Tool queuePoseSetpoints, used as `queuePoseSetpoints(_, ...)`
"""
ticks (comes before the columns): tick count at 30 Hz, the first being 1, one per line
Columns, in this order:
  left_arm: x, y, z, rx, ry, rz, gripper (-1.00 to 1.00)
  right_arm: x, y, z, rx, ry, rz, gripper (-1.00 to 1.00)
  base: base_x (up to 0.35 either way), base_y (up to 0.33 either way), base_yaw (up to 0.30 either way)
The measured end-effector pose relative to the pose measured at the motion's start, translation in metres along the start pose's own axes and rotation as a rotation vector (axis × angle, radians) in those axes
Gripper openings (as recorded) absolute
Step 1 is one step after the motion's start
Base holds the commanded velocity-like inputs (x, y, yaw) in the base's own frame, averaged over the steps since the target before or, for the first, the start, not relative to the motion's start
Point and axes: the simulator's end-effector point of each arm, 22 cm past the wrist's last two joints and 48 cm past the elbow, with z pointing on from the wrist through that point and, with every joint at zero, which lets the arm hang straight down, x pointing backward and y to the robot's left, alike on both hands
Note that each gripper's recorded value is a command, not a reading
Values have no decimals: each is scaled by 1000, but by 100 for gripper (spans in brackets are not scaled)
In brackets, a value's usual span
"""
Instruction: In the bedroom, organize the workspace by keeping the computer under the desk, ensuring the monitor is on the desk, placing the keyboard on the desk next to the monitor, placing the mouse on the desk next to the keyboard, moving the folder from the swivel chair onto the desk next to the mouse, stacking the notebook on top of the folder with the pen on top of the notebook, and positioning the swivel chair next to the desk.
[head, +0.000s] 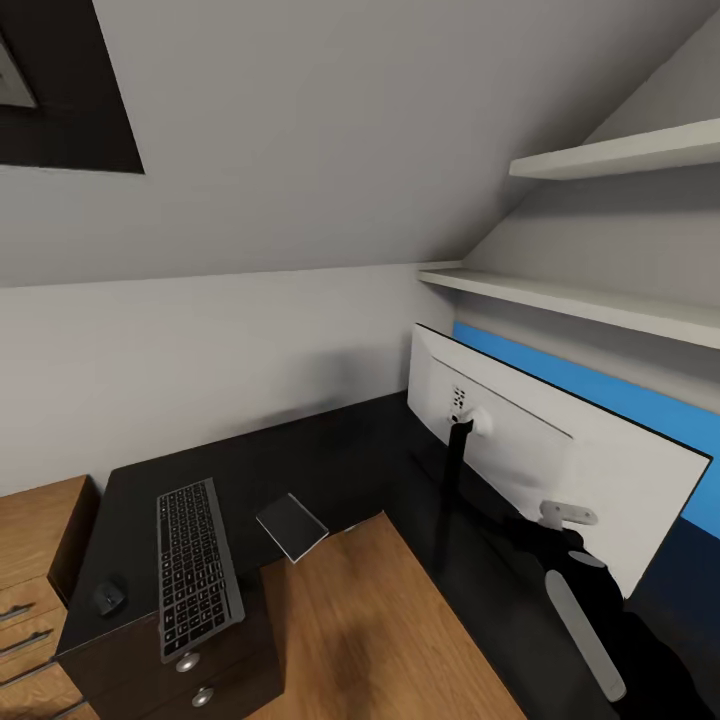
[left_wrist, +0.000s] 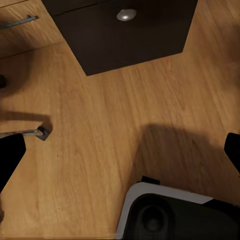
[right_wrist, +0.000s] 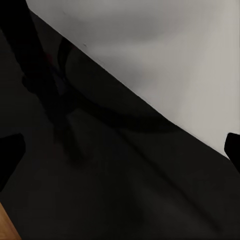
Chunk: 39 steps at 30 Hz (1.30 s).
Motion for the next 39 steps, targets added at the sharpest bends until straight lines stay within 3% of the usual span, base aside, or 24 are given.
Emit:
queuePoseSetpoints(4,19,6,-6,-5,36,21,100,23,-12,14,32,14,9,100,0,0,0)
queuePoseSetpoints(7,23,9,-9,-9,30,25,100,31,-19,20,53,2,10,100,0,0,0)
queuePoseSetpoints(13,33,17,-25,-5,-25,36,100,46,-39,33,114,-55,-21,100,0,0,0)
queuePoseSetpoints(20,25,10,-34,31,-102,48,100,70,-52,43,142,-40,-44,100,0,0,0)
queuePoseSetpoints(32,22,6,-37,50,-126,53,100,64,-63,57,158,-95,-35,100,0,0,0)
queuePoseSetpoints(39,22,4,-37,56,-126,54,100,53,-77,79,195,-102,-31,100,32,0,0)
